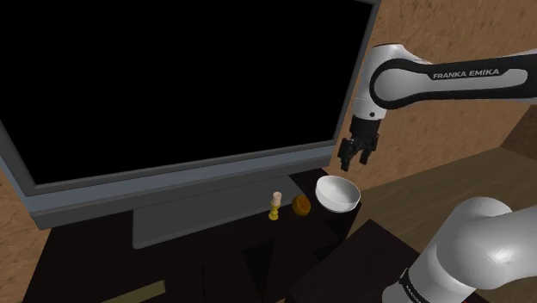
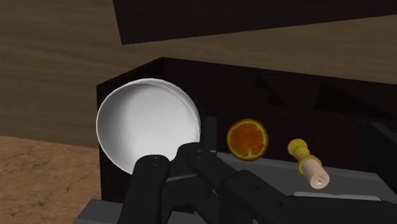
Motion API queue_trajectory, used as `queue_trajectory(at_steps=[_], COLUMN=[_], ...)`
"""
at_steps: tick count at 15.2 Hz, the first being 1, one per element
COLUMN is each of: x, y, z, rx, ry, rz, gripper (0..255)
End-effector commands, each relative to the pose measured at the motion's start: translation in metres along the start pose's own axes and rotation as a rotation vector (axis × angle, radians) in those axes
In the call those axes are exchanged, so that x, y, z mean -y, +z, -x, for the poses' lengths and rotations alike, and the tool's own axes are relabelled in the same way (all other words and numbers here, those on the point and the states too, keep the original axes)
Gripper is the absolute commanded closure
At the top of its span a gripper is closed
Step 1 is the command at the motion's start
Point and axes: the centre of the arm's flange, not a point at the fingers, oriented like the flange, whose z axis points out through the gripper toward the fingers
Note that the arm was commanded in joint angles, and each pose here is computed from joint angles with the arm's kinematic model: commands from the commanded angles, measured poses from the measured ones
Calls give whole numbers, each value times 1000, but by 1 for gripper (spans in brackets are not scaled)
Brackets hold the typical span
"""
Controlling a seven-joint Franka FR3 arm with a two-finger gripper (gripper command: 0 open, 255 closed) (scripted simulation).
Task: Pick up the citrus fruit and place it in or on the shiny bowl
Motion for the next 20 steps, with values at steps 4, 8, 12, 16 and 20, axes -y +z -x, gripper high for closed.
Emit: queue_trajectory(at_steps=[4,8,12,16,20], x=[-2,-2,0,3,7], y=[54,96,137,176,214], z=[-30,-56,-84,-113,-144], rx=[-59,-102,-145,-188,-232], ry=[-33,-59,-85,-111,-137], rz=[-16,-28,-40,-52,-64], gripper=[0,0,0,0,0])
